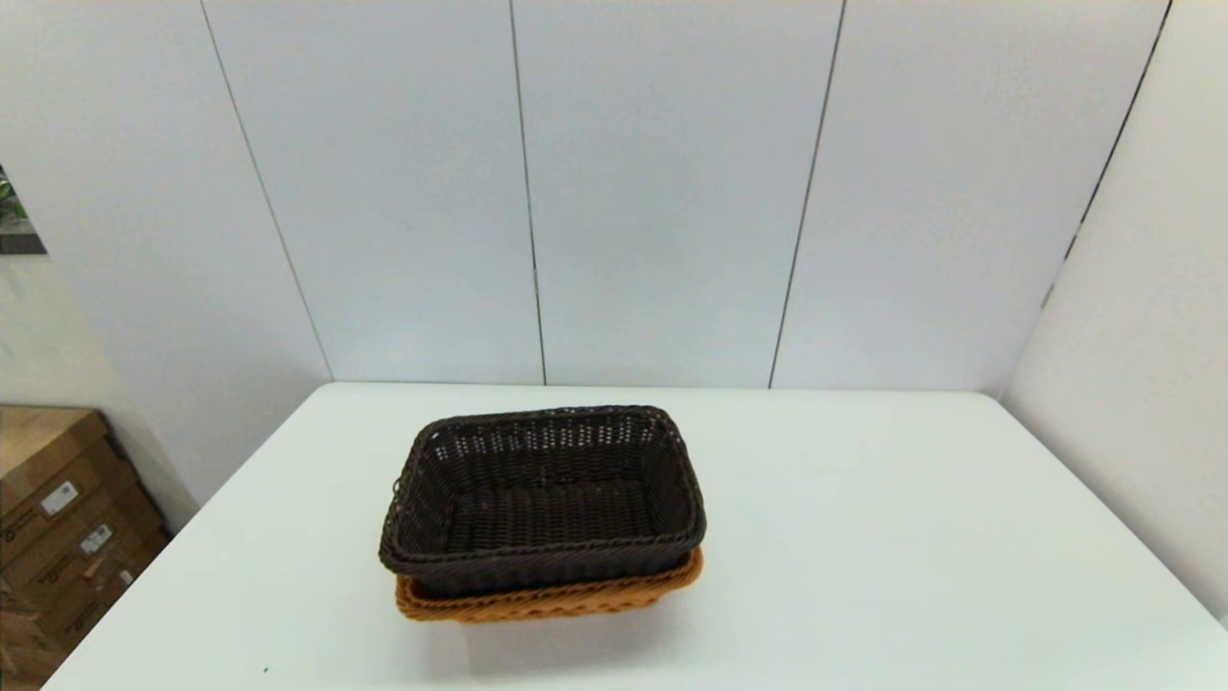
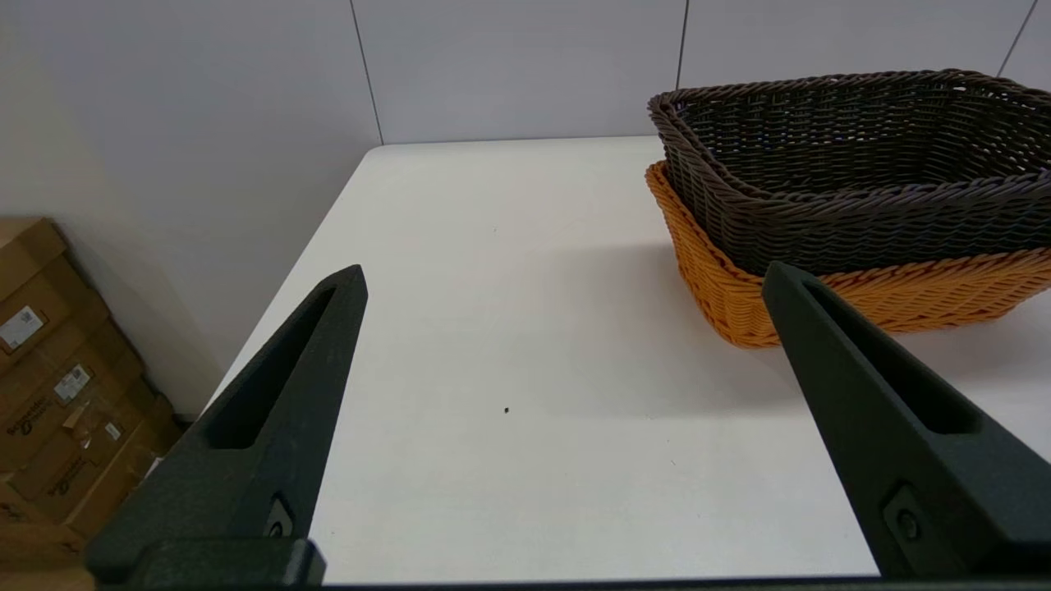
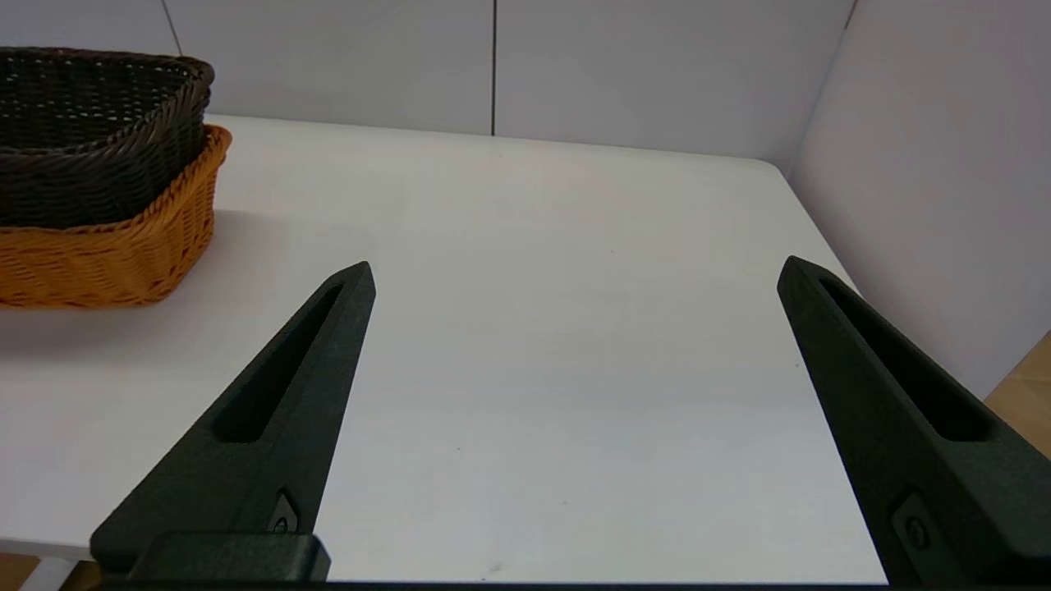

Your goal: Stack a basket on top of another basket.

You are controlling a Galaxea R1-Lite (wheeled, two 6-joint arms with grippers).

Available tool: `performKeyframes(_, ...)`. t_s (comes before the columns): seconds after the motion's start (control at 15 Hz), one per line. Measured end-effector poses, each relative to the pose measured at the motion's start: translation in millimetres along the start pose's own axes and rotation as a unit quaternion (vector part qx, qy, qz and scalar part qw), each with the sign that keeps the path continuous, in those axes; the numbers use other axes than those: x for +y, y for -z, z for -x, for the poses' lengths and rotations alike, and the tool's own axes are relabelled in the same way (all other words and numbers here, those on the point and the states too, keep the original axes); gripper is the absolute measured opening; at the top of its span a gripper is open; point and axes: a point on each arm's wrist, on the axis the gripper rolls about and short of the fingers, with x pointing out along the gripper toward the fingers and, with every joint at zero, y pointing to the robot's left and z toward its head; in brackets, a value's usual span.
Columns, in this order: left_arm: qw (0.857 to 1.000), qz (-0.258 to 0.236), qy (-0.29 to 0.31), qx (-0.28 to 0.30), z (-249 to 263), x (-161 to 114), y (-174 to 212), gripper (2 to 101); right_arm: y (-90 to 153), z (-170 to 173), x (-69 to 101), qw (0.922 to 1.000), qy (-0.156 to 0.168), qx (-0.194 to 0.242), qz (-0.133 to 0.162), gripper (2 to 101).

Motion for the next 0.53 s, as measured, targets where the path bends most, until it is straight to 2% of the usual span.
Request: performKeyframes(0.53,1.0,0.0,0.0,0.0,0.0,0.0,0.0,97.8,0.1,0.0,0.0,1.0,0.0,0.0,-0.002,97.3)
